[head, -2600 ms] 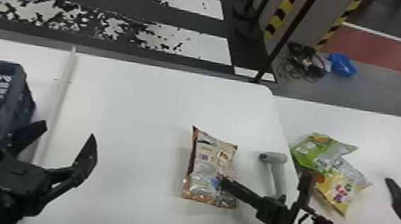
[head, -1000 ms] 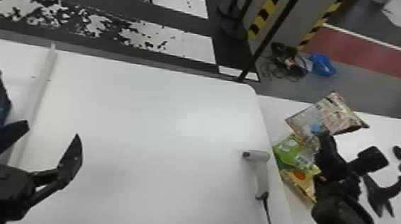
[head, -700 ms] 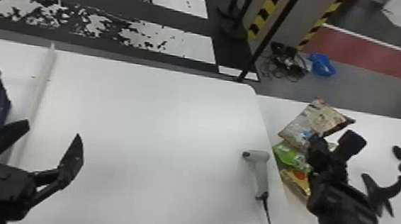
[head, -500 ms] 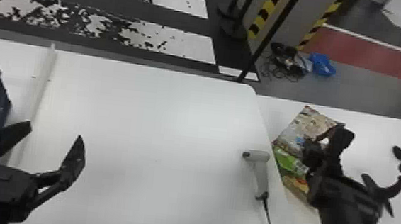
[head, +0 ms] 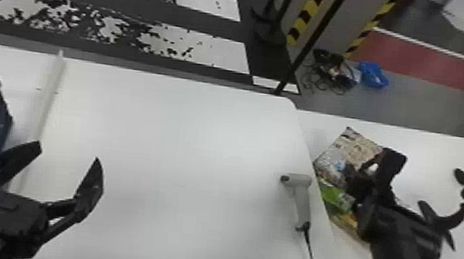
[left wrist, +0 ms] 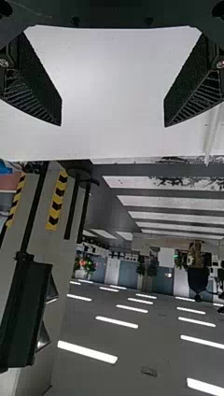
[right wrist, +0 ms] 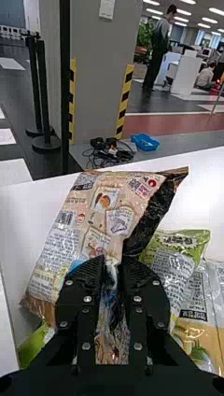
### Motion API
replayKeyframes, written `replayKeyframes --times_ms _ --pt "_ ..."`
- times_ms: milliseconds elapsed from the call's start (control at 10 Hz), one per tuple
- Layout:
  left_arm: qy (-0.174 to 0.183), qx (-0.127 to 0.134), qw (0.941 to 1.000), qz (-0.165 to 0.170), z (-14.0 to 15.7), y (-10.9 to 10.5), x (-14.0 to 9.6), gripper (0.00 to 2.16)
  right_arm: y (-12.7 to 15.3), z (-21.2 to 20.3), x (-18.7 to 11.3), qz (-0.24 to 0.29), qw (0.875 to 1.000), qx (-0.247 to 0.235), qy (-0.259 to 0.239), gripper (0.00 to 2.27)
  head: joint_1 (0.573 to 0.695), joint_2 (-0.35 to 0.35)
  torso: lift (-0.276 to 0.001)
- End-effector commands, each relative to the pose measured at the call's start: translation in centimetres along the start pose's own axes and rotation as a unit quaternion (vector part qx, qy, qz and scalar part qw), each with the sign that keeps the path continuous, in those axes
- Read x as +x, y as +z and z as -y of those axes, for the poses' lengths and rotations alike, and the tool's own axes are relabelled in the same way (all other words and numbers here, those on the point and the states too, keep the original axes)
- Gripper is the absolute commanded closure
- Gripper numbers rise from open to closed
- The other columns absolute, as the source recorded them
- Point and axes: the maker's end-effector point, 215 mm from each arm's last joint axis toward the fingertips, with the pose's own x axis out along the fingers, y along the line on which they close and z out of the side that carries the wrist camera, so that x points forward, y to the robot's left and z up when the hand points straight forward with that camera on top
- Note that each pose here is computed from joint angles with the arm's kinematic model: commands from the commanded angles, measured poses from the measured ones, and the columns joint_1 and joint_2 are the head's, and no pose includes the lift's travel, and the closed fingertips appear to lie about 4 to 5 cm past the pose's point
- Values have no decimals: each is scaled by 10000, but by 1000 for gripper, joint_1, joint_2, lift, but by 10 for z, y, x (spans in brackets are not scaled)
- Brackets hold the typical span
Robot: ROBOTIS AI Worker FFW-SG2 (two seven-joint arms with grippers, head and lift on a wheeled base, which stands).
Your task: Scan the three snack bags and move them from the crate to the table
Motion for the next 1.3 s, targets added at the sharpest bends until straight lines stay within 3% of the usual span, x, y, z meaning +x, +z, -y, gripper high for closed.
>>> replayKeyframes --times_ms 0,300,500,900,1000,1200 --pt "14 10 10000 -13 0 -1 0 60 7 -7 -15 144 9998 -47 100 26 695 -350 -62" --pt "40 -1 10000 -31 -1 -2 4 63 -10 -29 -66 -180 9987 172 451 76 695 -350 -62" --pt "103 -2 9999 -5 -6 2 4 63 -5 -55 -119 -8 9956 262 903 83 695 -350 -62" --pt "339 70 9994 68 -30 11 4 63 44 -188 -234 1028 9708 244 2156 97 695 -350 -62" --pt "435 39 9990 39 -40 12 0 63 45 -217 -262 1098 9633 77 2446 97 695 -350 -62" --pt "665 -5 9978 -48 -68 18 -16 60 10 -269 -299 541 9513 -329 3016 97 695 -231 -62"
